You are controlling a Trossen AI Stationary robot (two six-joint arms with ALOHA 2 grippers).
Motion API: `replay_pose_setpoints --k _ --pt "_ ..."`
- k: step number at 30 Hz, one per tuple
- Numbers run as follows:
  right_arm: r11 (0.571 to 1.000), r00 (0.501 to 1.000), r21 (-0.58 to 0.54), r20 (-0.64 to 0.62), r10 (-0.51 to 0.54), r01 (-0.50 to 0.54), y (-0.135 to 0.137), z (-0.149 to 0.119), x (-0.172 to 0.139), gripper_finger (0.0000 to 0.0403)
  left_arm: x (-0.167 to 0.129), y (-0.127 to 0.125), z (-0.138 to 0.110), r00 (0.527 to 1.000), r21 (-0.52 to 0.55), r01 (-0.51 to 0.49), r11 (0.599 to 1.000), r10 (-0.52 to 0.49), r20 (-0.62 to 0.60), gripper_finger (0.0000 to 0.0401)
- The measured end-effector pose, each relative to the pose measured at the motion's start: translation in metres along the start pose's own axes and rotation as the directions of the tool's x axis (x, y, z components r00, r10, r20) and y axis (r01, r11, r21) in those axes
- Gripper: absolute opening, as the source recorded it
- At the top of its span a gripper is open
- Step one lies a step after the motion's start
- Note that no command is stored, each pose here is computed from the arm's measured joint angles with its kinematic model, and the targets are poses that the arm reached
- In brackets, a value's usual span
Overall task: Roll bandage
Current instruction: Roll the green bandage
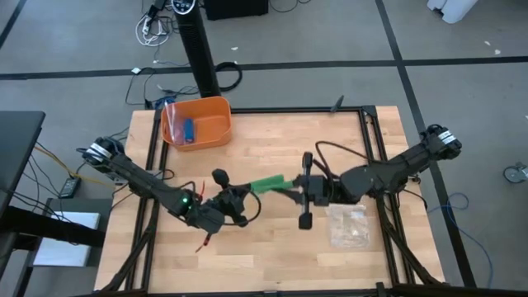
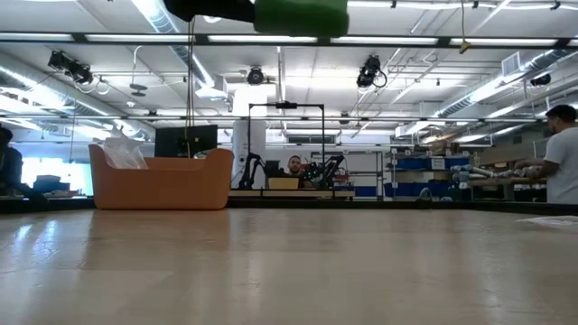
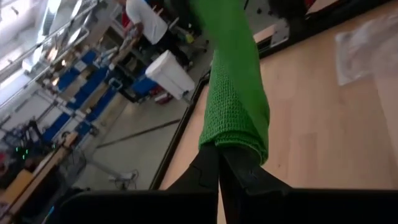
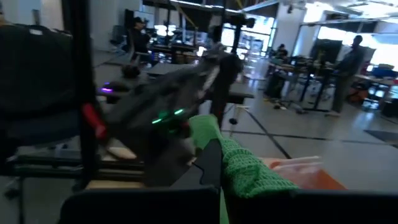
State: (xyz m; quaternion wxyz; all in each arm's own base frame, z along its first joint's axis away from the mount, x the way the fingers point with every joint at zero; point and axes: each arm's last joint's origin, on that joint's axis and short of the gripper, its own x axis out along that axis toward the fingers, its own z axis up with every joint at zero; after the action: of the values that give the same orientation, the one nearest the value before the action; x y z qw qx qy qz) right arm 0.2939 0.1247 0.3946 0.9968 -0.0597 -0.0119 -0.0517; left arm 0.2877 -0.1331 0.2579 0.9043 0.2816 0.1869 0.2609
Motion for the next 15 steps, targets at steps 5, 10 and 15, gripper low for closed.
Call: replay_pose_setpoints --k 5,10,15 --pt "0.998 0.998 -0.023 -0.029 -0.056 0.056 -0.018 0.001 0.009 0.0 -0.005 -0.013 0.005 0.998 0.036 0.034 0.999 -0.036 0.055 0.0001" --pt "0.993 0.99 -0.023 -0.074 -0.12 0.119 -0.038 -0.006 0.018 0.0 -0.018 -0.02 0.013 0.99 0.046 0.061 0.997 -0.066 0.125 0.0001" --pt "0.987 0.98 0.062 -0.143 -0.14 0.15 -0.06 -0.016 0.025 0.0 -0.031 -0.021 0.025 0.984 0.042 0.073 0.996 -0.079 0.159 0.0001"
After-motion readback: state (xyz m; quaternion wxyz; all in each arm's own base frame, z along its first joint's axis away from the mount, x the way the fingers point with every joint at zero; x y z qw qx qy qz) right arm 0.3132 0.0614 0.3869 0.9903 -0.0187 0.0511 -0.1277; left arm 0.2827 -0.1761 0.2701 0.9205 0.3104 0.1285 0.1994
